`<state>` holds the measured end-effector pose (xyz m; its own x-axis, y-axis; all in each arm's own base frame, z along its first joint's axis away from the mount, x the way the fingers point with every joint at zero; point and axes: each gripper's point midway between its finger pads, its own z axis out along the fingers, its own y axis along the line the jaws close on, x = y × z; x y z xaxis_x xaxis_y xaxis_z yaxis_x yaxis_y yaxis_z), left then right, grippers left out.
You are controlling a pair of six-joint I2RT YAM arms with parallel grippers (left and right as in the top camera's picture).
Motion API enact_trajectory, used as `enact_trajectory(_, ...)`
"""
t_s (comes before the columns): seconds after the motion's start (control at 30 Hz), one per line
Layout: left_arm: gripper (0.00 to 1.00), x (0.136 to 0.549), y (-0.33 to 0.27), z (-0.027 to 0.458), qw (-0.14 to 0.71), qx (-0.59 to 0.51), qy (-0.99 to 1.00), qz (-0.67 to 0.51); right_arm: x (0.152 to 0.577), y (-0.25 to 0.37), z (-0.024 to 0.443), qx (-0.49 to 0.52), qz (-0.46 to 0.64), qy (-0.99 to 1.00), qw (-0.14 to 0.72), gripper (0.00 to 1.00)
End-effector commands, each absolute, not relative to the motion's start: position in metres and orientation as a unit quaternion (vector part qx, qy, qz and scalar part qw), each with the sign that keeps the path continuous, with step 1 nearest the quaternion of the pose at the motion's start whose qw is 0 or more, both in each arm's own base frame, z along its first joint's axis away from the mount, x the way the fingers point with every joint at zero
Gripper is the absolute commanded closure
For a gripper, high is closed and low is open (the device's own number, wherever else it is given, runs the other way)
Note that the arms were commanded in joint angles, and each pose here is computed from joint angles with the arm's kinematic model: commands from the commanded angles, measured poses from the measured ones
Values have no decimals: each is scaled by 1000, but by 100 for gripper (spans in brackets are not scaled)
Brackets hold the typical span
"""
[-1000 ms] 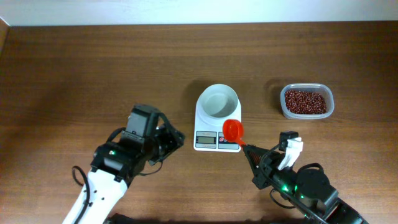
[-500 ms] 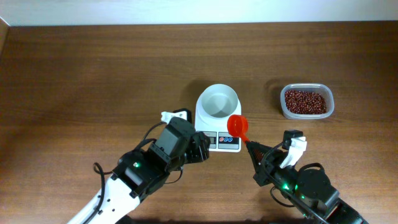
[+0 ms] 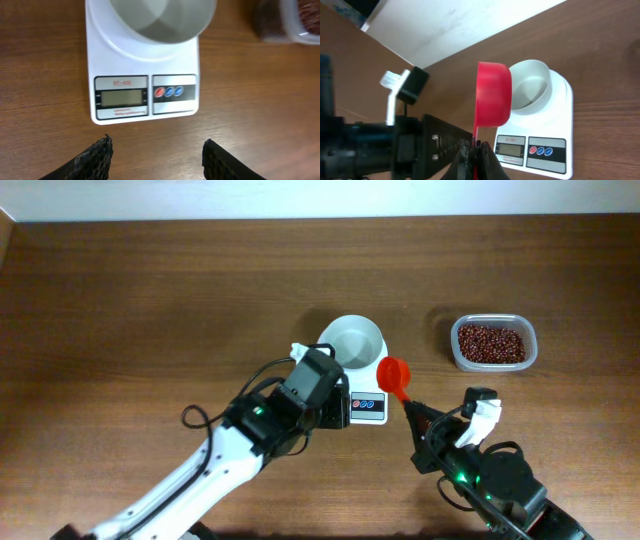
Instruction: Scoop and weigh 50g on scale
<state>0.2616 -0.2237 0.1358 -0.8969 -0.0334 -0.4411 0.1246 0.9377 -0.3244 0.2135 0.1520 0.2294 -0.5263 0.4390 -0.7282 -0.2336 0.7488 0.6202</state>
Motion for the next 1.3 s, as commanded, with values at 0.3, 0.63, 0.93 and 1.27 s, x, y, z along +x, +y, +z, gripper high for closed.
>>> enact_trajectory(0.3,100,289,-232,115,247,28,958,-142,228,112,251,134,275,779,547,96)
enact_trajectory(0.63,100,288,-256,88,239,53,960,-135,231,102,250,150,253,776,558,96)
enact_trajectory(0.93,100,289,-272,70,270,74,955,-95,231,100,248,151,247,778,557,96)
enact_trajectory(1.27,100,294,-280,52,263,43,958,-104,231,99,248,153,245,777,559,96)
